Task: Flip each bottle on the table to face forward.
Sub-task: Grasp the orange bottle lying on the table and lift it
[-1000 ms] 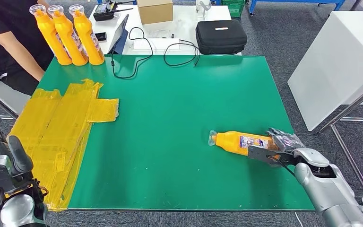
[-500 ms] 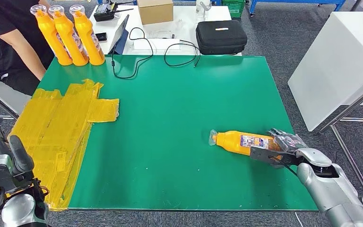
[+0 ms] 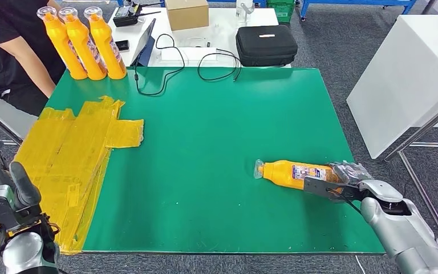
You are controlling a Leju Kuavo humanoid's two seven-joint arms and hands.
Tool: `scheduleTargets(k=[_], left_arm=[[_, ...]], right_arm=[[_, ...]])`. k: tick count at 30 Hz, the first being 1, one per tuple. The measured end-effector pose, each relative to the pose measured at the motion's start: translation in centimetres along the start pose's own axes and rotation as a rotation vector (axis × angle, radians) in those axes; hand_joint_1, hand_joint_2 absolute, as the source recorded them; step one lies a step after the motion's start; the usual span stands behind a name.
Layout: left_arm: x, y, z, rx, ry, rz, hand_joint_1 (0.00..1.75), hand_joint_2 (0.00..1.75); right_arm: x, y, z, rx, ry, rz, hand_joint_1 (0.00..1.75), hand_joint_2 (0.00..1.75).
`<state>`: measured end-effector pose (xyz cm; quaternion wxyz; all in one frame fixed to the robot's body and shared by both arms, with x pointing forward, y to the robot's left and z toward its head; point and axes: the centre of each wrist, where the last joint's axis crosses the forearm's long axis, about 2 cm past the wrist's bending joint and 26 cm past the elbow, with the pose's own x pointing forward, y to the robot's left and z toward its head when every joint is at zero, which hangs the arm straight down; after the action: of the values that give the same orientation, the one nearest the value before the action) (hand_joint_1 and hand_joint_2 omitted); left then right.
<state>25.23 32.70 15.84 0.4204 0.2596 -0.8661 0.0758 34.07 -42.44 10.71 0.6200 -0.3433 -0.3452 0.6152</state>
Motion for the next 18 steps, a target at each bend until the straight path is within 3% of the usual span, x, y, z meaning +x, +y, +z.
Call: scheduleTargets(k=[4, 11, 17, 18], left_arm=[[0.0, 0.1, 0.2, -0.003, 0.003, -0.001, 0.00, 0.00], [0.1, 0.2, 0.5, -0.021, 0.016, 0.013, 0.00, 0.00], [0.2, -0.3, 1.6, -0.112, 0.132, 0.201, 0.00, 0.00], [0.2, -0.4, 1.9, -0.123, 0.147, 0.230, 0.00, 0.44]], right_arm=[[1.9, 0.6, -0.3, -0.089, -0.065, -0.081, 1.75, 1.75], [4.5, 1.3, -0.5, -0.126, -0.117, -0.153, 1.75, 1.75], [7.5, 1.8, 0.1, -0.183, -0.212, -0.243, 1.75, 1.75], [8.1, 1.7, 0.2, -0.194, -0.229, -0.255, 1.75, 1.75]])
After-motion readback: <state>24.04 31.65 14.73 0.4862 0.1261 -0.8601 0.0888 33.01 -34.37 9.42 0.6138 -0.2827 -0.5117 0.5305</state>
